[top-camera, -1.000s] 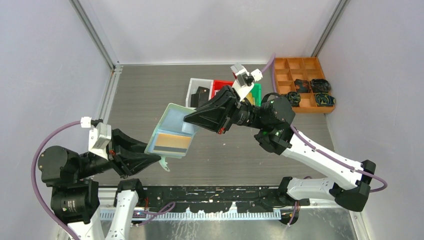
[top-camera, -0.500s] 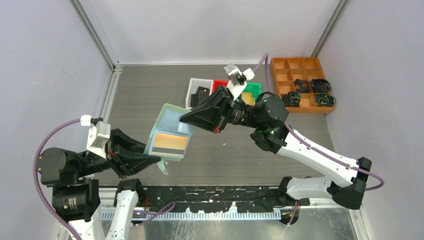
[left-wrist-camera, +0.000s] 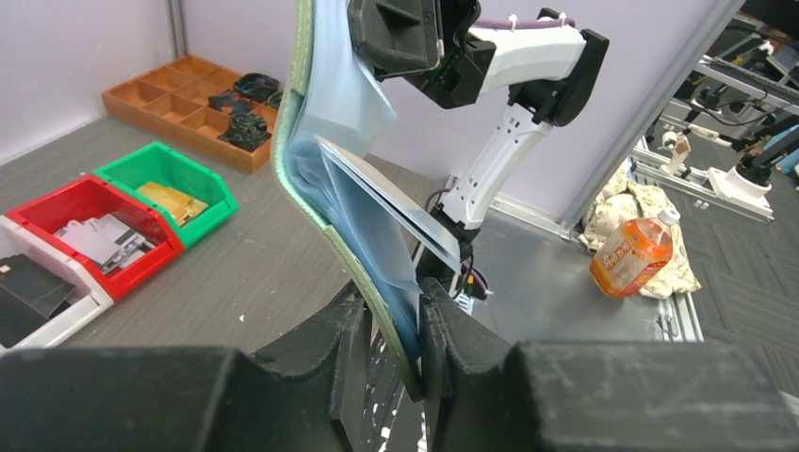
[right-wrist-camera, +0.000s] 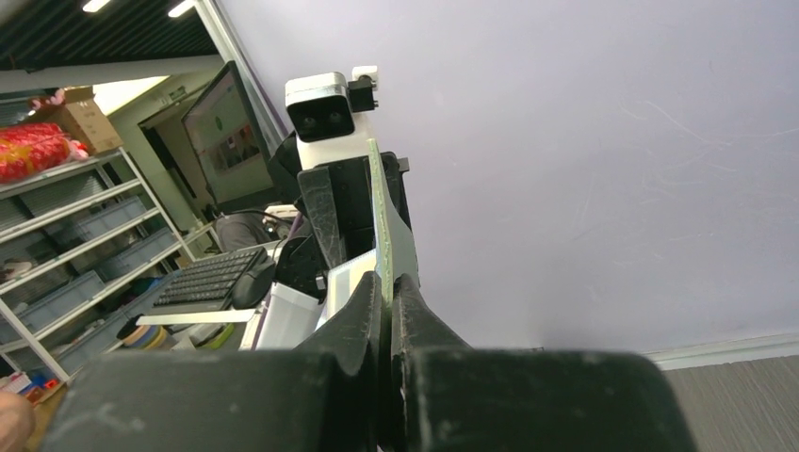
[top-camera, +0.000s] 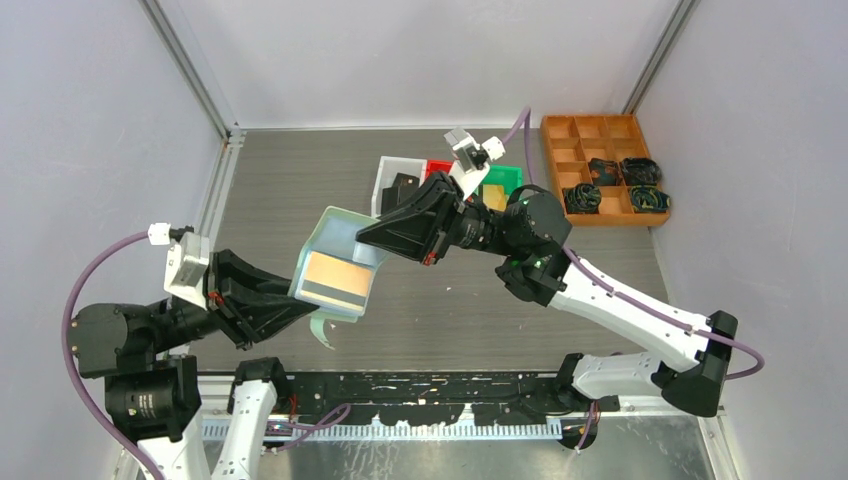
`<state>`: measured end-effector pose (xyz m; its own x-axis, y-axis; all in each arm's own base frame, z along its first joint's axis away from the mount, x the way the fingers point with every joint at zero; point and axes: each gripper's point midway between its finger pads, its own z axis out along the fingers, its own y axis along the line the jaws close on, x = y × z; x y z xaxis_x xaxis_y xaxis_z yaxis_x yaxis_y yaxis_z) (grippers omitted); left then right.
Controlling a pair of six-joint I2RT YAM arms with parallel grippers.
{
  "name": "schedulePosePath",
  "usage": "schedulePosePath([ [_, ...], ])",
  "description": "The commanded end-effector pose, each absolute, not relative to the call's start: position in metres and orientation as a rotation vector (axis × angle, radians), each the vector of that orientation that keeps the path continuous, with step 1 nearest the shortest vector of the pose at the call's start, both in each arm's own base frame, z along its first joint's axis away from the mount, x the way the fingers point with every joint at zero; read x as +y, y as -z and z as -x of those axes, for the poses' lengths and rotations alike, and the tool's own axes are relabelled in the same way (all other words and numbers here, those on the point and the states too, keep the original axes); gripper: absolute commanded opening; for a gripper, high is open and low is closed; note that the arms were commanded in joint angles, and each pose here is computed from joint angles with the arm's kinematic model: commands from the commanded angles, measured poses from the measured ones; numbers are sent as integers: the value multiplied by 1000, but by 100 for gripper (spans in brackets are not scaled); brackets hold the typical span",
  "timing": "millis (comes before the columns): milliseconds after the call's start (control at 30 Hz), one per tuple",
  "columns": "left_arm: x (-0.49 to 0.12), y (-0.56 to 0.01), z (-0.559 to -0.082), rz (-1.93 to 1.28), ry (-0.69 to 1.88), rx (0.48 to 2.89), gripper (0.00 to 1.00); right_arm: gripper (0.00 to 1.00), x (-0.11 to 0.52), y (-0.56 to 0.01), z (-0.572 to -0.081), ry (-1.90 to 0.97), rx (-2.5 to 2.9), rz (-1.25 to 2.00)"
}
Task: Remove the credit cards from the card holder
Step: Remove the credit card from the card holder.
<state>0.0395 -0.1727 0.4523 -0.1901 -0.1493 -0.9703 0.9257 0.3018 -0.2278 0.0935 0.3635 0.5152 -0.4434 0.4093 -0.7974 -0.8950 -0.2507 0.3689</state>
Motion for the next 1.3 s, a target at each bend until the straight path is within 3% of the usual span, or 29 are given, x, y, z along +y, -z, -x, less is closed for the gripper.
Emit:
schedulePosePath([
  [0,-169,-467,-59,-690,1132,1381,25,1,362,-523,-88,-1880,987,704],
  [467,-159,-460,-90,-535,1084,1410,25,1,376,-505,-88,-1997,1007,699],
  [633,-150,-452,-105,-472,1003,1437,17,1,382,-497,-90,-2039,1022,684],
  [733,-149,-447,-109,-473,991,1446,7,2,389,-491,-94,-2065,1028,667],
  [800,-146,-443,-115,-473,948,1457,0,17,395,-484,-99,-2076,1048,647],
  [933,-127,-425,-136,-453,774,1568,0,66,406,-452,-121,-2016,1139,612],
  [1000,-105,-398,-152,-421,617,1736,0,89,411,-432,-140,-1932,1209,608],
  [1100,-68,-360,-166,-471,372,1972,0,99,410,-402,-173,-1785,1326,550],
  [1267,-40,-338,-169,-572,197,2116,0,100,402,-366,-214,-1552,1470,519],
])
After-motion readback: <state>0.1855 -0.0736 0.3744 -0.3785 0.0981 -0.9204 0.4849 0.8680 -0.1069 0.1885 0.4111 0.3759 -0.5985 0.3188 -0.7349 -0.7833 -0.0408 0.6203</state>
